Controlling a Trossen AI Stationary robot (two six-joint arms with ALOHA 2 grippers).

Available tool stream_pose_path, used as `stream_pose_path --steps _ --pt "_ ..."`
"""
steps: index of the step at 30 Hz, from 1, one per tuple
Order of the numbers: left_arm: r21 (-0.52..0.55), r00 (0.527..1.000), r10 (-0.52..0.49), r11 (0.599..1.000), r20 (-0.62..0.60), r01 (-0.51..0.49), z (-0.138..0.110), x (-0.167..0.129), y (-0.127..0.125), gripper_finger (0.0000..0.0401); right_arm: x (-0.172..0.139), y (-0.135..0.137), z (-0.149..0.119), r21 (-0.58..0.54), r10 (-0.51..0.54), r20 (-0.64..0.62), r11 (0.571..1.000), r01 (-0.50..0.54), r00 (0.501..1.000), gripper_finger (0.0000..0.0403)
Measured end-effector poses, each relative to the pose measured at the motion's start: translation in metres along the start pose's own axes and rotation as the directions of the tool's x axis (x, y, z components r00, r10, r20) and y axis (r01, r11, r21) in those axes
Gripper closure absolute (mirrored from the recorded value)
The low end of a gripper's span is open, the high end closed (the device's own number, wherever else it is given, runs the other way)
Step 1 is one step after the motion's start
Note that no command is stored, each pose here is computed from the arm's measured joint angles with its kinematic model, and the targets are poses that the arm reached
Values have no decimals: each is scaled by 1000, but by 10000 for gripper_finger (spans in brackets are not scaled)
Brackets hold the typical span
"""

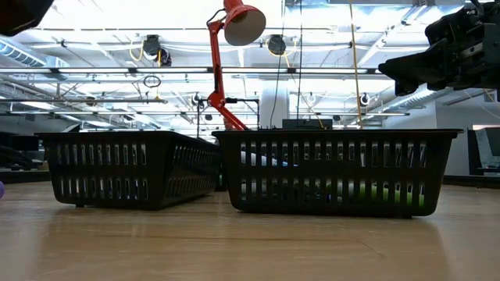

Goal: Pick & Place Markers
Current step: Put the purple highlighter into the bottom left black bin

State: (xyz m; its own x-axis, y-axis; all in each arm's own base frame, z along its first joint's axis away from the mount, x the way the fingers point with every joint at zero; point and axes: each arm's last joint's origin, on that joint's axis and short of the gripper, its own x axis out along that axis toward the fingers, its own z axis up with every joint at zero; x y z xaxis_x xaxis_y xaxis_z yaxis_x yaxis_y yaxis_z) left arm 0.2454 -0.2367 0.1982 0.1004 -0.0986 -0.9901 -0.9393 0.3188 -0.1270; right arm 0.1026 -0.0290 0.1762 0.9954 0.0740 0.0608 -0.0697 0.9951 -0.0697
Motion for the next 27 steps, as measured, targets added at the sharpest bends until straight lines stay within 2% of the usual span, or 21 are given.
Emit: stream_pose_path --steps 8,17,27 --pt "-108 998 57 993 41 -52 1 5 4 327 0 0 0 0 0 0 1000 0 1000 325" --pt "-124 991 59 991 120 -44 6 5 6 256 0 0 0 0 0 0 1000 0 1000 325" --pt "-172 977 124 981 174 -94 14 14 16 247 0 0 0 0 0 0 1000 0 1000 325"
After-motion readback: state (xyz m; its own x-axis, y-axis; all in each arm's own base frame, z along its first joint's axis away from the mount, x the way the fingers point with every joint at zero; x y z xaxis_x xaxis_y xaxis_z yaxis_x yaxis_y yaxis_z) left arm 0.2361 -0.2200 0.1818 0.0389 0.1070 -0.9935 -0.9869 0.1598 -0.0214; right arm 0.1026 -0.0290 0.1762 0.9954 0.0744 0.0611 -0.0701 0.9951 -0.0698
